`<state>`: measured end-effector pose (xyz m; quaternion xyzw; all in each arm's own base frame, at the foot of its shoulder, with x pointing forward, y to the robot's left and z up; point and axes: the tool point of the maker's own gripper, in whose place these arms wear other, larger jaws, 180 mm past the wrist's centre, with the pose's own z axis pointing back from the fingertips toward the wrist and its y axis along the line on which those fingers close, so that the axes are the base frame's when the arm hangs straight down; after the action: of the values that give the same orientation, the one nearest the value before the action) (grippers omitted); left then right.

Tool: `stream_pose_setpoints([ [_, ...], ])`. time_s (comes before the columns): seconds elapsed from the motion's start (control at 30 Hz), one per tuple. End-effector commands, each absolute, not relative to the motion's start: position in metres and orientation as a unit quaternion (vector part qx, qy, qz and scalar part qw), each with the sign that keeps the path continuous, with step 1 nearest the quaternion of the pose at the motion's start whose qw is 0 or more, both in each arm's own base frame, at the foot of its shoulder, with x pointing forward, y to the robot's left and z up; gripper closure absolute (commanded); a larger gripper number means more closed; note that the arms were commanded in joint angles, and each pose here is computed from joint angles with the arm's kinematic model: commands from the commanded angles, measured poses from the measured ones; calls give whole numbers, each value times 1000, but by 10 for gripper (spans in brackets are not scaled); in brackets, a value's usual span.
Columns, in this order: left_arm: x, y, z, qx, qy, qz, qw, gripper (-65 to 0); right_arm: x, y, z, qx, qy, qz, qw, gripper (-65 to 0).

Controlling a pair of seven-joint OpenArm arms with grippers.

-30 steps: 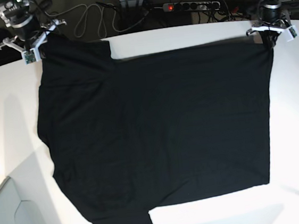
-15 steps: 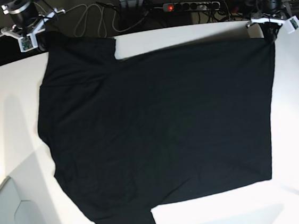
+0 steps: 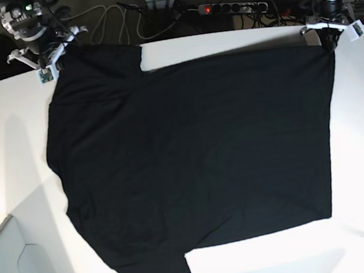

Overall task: Fold the T-shirt properly
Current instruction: 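Close both grippers on the shoulder corners of the black shirt, then lift the shoulder edge with both grippers, pulling it taut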

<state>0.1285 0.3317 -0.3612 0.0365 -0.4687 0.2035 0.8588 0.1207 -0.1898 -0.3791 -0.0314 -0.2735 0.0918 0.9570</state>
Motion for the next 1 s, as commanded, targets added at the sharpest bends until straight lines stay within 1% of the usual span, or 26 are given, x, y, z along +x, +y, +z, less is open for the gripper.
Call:
stream_pose_setpoints([
  [0.0,132,337,-351,44,-484,195,852,0,126,-191,-372,-34,-286,97,953,-5],
  [0.13,132,337,-351,44,-484,195,852,0,127,-192,-373,-37,-276,97,955,-6],
  [0.2,132,337,-351,44,-484,195,852,0,125,-187,-376,-28,-261,123,957,-6],
  [0.33,133,337,-351,44,-485,194,851,0,118,-172,-379,1,-245,196,949,-6],
  [0.47,138,337,-348,43,-491,194,848,0,121,-171,-378,1,-248,197,948,-8],
  [0.5,139,337,-348,43,-493,194,847,0,121,-171,-378,1,-248,197,948,-23],
  [0.57,139,337,-348,43,-493,194,847,0,123,-171,-377,1,-250,197,948,-90],
  [0.6,139,337,-348,43,-493,194,847,0,124,-170,-377,1,-252,198,947,-134],
  [0.67,139,337,-348,43,-493,194,847,0,123,-169,-378,4,-251,200,947,-256],
  [0.7,139,337,-348,43,-493,194,847,0,123,-168,-378,5,-250,201,947,-302],
  [0.73,139,337,-348,43,-493,194,847,0,123,-167,-378,6,-250,202,947,-339],
  [0.77,139,337,-348,43,-493,194,847,0,123,-165,-379,8,-249,205,947,-360],
  [0.97,139,337,-348,43,-493,194,847,0,134,-164,-384,11,-253,206,945,-329],
])
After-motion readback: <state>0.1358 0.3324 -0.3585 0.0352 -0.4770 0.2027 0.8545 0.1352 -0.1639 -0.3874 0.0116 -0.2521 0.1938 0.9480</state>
